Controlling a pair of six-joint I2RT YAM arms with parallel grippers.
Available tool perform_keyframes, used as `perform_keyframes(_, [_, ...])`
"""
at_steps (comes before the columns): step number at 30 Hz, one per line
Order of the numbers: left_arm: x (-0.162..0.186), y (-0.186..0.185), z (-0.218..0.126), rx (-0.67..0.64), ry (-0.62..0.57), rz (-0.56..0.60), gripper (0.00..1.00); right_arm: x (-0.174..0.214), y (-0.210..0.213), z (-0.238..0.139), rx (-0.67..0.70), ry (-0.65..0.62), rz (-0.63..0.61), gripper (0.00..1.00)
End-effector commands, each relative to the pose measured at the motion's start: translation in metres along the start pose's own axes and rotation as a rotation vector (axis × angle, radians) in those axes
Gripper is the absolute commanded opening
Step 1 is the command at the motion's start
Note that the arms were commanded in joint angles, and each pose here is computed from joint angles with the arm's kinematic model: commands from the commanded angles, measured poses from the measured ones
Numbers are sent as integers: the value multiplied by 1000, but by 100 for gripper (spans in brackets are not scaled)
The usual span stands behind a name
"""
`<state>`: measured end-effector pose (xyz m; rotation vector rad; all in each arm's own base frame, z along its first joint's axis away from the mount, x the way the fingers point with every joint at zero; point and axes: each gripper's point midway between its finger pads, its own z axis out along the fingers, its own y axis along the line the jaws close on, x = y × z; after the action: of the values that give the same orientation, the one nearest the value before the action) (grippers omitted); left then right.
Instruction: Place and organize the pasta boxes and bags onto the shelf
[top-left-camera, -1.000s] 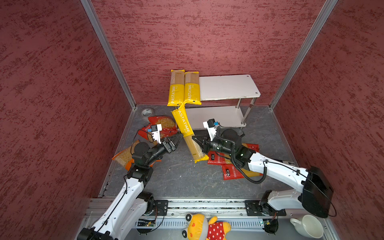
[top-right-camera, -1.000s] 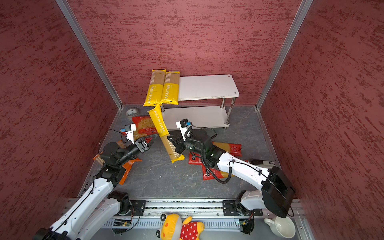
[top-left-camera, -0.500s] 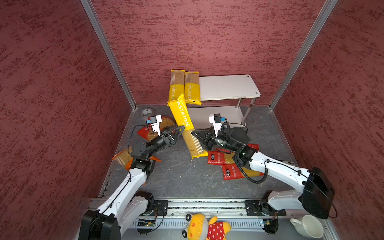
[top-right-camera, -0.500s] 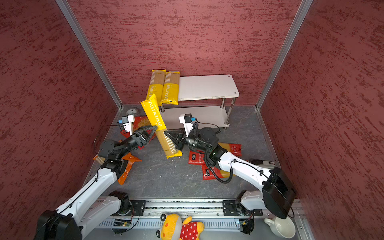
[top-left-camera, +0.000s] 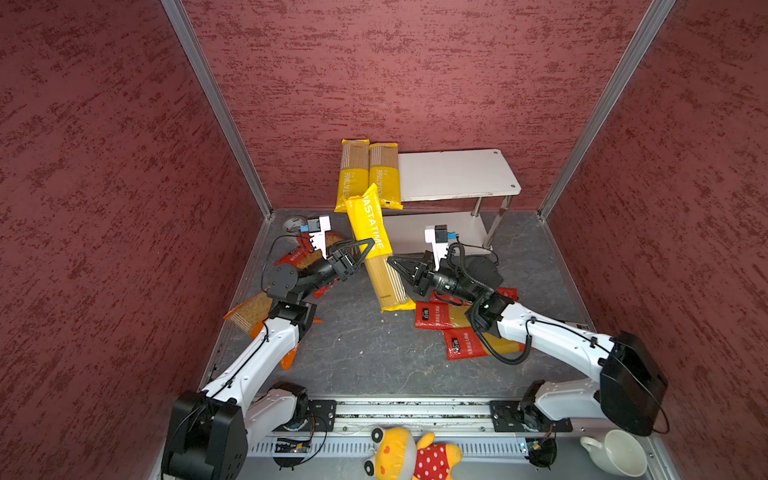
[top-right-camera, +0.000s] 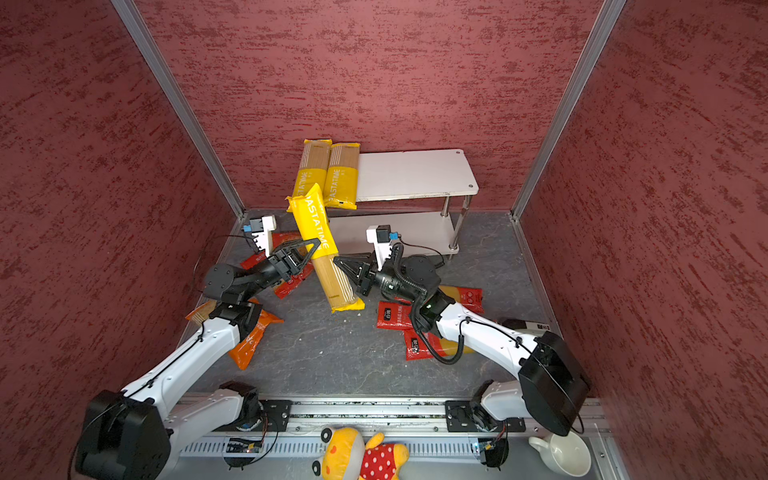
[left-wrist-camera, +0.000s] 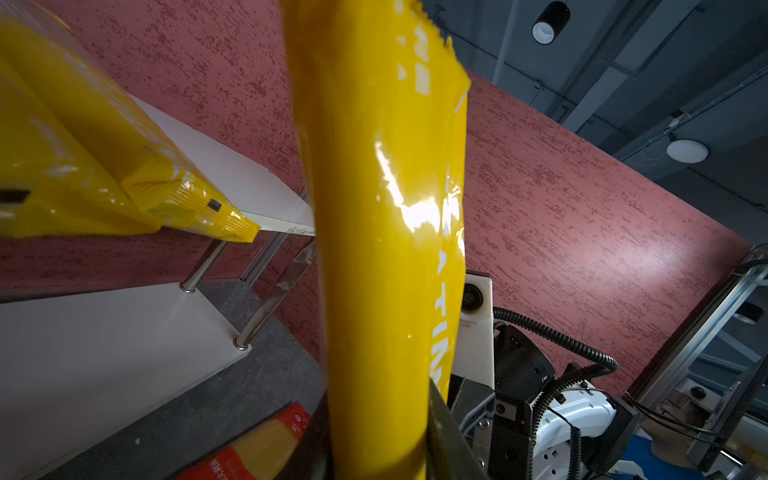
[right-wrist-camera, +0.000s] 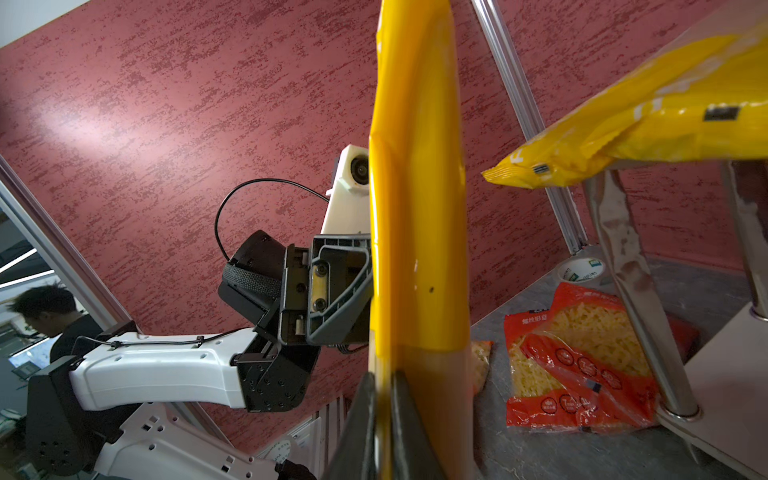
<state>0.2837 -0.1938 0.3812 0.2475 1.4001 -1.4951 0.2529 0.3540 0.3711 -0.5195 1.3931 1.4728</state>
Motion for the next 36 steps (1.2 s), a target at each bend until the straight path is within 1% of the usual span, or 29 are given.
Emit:
perform_keyframes(1, [-19, -25, 6, 45, -27, 73, 22, -16, 2, -3, -6, -92, -17, 18])
perform_keyframes(5, [-33, -32, 9, 43, -64, 100, 16, -8, -10, -12, 42, -88, -1, 25])
perform_keyframes(8, [-43, -37, 14, 55, -82, 111, 15, -5, -19, -23, 76, -79, 2, 37])
perform_keyframes(10, [-51, -39, 19, 56, -91, 116, 13, 0, -31, -33, 114, -50, 7, 45])
perform_keyframes(13, [-63, -40, 26, 53, -107, 111, 13, 9, -49, -48, 177, 5, 28, 54])
perform_keyframes(17, [-75, -40, 36, 45, -133, 120, 13, 16, -42, -50, 132, 75, 40, 60])
perform_keyframes(20, [-76, -42, 45, 52, -134, 132, 13, 24, -44, -44, 137, 123, 63, 61])
perform_keyframes(24, [-72, -45, 60, 62, -117, 137, 14, 18, -38, -45, 103, 81, 37, 61])
perform_keyframes(28, [-71, -47, 72, 62, -101, 146, 14, 17, -35, -43, 75, 76, 28, 60])
perform_keyframes(33, [-74, -39, 73, 11, -108, 154, 13, -1, -54, -73, 150, -1, 29, 64])
perform_keyframes(36, [-74, -33, 76, -3, -114, 146, 12, -8, -58, -87, 162, -18, 39, 65])
